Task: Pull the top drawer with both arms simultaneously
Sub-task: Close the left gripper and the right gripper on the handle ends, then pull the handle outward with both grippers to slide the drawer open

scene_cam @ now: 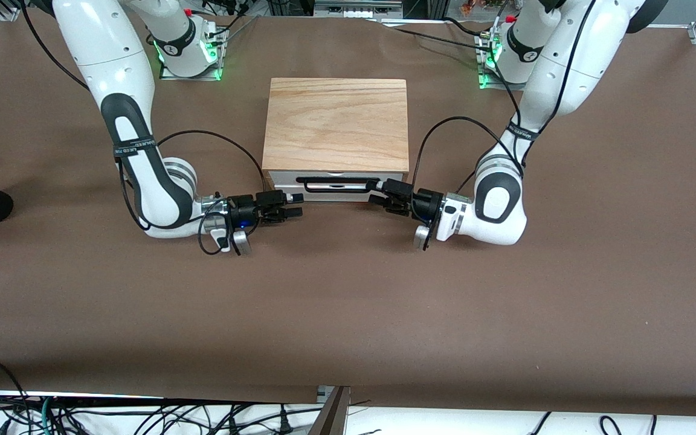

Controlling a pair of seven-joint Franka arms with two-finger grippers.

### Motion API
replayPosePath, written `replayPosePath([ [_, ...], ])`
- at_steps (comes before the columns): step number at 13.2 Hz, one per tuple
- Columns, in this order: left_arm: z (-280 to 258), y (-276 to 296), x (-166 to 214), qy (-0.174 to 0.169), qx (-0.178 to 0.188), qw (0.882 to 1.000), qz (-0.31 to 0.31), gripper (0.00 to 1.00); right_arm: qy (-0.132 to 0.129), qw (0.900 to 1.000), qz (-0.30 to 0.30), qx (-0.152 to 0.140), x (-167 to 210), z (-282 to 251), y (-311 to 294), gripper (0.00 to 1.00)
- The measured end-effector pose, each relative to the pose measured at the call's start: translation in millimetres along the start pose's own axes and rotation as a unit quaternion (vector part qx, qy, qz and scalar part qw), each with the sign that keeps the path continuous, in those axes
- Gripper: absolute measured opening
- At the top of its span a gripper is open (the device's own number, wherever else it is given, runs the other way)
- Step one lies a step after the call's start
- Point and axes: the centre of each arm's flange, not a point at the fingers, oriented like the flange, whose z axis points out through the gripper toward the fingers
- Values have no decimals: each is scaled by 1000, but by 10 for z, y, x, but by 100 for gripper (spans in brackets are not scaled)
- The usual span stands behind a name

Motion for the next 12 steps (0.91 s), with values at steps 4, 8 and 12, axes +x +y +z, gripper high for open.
replayPosePath([
  [4,161,-99,-77,-12,-4,1000,4,68,-6,999,0,39,-248,75,148,100],
  [8,193,-203,-118,-13,-1,1000,6,25,-1,999,2,54,-308,145,167,95],
  [12,174,-220,-114,-11,-1,1000,7,21,-1,998,-9,59,-316,184,154,67],
])
